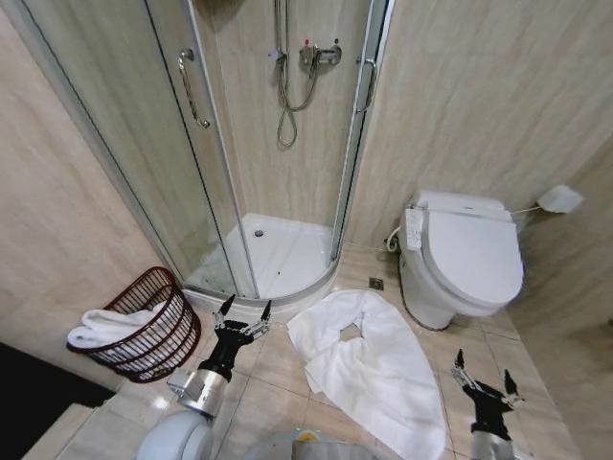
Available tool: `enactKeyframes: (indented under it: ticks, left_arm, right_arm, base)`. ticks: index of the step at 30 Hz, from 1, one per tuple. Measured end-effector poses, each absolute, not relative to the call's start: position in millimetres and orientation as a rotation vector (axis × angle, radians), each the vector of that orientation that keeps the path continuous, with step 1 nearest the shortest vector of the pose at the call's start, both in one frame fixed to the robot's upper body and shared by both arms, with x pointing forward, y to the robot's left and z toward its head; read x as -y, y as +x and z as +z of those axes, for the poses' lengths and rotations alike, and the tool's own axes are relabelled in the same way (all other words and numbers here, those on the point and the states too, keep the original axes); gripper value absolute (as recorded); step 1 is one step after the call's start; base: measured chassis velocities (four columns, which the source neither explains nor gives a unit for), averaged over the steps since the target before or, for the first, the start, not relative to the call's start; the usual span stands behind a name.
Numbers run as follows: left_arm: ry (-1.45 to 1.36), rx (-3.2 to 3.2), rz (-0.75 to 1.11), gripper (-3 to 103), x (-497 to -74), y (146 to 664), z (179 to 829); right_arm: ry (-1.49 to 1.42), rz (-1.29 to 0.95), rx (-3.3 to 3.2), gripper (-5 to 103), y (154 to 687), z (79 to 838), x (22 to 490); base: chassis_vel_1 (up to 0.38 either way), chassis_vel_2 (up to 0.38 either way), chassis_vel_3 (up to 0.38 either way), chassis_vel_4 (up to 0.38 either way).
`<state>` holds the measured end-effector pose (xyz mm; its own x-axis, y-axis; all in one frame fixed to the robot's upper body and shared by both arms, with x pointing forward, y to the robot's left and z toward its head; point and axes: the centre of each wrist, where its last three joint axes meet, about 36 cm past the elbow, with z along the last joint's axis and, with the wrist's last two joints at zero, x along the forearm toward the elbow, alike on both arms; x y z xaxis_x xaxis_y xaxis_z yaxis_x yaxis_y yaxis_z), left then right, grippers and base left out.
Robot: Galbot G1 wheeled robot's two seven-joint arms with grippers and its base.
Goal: Discard the used towel into the hamper.
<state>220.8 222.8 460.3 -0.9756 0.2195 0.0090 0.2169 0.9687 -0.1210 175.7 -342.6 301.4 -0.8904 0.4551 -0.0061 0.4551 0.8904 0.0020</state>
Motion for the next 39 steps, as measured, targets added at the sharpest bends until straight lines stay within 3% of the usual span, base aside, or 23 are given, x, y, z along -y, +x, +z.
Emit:
enactKeyframes:
  ticks: [17,28,39]
  left_arm:
    - [-0.343,3.095,0.186,100,-222.8,220.8,460.4]
    - [-0.343,3.095,0.186,100,-222.8,220.8,460.4]
    - [-0.343,3.095,0.186,100,-222.8,220.8,460.4]
  right_arm:
    - [0.741,-0.006,-3.059,100,178.0,288.9,350.3]
    - [0.754,0.058,-3.114,100,198.5,272.2,384.2]
    - [0.654,-0.018,-3.200,100,215.0,253.0,413.5]
  base:
    - [0.000,0.000,0.000,0.000]
    - [0.000,0.000,0.000,0.000]
    - [0.000,0.000,0.000,0.000]
